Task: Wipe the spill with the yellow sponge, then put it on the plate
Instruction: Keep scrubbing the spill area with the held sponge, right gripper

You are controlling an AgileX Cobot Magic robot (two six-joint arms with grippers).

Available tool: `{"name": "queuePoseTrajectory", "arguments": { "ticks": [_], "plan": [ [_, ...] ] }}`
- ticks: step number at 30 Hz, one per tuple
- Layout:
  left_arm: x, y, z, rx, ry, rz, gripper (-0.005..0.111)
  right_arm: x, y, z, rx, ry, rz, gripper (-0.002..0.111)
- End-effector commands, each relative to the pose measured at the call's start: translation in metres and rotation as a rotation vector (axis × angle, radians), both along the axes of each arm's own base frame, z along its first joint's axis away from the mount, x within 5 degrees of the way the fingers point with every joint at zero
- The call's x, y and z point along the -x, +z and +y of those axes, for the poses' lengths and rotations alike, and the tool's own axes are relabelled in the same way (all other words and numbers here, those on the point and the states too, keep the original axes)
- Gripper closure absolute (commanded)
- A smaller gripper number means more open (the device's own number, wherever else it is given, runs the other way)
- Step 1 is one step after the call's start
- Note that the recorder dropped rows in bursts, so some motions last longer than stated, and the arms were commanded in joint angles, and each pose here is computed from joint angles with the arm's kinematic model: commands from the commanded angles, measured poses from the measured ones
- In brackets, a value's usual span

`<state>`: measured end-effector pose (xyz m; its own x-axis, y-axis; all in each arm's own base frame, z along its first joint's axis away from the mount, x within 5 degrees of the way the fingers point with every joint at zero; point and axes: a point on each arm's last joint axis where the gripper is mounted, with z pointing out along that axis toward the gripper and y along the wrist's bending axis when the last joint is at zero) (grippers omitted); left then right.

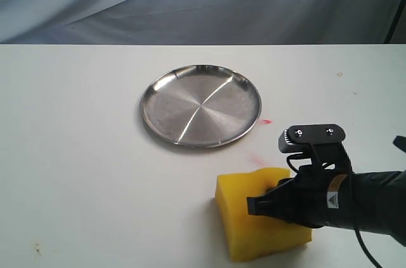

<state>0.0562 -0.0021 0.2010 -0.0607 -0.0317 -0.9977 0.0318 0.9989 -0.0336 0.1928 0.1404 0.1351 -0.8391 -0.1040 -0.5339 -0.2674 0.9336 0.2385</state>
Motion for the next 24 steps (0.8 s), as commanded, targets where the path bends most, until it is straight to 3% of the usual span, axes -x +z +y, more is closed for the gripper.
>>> {"name": "queuePoseTrajectory", "arguments": {
  "ticks": [1,7,13,24],
  "plan": [
    [0.0,-0.001,0.0,0.0,-0.001,-0.001,0.105,0.005,-0.005,0.015,0.027,0.064,0.036,0.108],
    [0.0,-0.001,0.0,0.002,0.0,-0.001,0.105,0.008,0.005,0.038,-0.032,0.078,0.031,0.108],
    [0.0,-0.001,0.0,0.0,-0.001,-0.001,0.105,0.004,0.009,0.04,-0.126,-0.027,0.019,0.108],
    [0.0,-0.001,0.0,0.002,0.0,-0.001,0.105,0.002,-0.004,0.049,-0.131,-0.018,-0.007,0.108]
  ]
}}
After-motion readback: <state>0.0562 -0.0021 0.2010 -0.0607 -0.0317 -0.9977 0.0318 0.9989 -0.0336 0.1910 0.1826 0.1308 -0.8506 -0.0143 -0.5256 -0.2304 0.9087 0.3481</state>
